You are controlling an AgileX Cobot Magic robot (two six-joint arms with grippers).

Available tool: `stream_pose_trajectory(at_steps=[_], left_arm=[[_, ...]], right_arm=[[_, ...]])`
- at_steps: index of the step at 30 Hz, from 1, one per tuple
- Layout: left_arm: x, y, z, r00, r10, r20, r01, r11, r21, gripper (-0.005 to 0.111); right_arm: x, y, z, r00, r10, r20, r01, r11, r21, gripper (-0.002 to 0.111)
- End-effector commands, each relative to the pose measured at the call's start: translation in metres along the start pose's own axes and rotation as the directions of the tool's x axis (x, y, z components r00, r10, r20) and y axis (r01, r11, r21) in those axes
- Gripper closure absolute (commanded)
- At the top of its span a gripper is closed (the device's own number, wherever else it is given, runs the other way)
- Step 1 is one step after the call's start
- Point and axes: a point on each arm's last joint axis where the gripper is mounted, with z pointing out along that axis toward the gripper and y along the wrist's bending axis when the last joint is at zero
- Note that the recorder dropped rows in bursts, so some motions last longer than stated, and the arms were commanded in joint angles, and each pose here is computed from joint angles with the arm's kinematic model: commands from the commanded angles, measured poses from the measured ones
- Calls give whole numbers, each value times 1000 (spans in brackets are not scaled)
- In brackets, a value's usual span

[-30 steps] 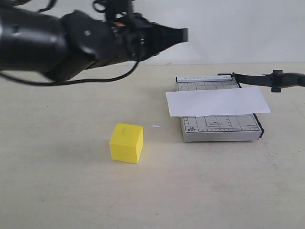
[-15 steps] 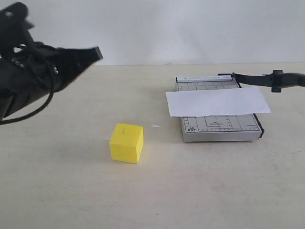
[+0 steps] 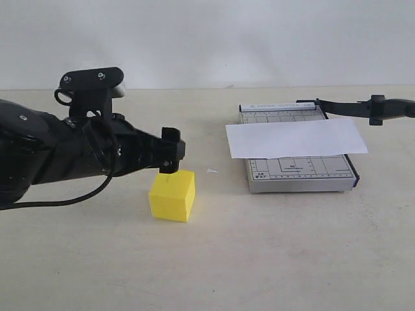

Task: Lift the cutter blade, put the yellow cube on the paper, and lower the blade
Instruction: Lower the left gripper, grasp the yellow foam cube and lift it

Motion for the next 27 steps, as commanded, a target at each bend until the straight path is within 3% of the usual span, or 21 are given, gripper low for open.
stream_pose_trajectory(at_steps=[1,20,23,27], left_arm=[[13,-2,10,997,-11,-74,13,1000,23,1],[24,-15,53,985,24,-173,-14,998,56,2],[24,-15,55,984,27,-175,-17,998,56,10],[30,-16,58,978,40,-202,-25,997,75,35]], right_arm=[[-3,0,0,1000,-6,14,6,1000,0,108],[-4,0,0,1000,-6,25,6,1000,2,108],[-4,0,0,1000,-6,25,6,1000,2,108],[-4,0,0,1000,-6,29,6,1000,3,108]])
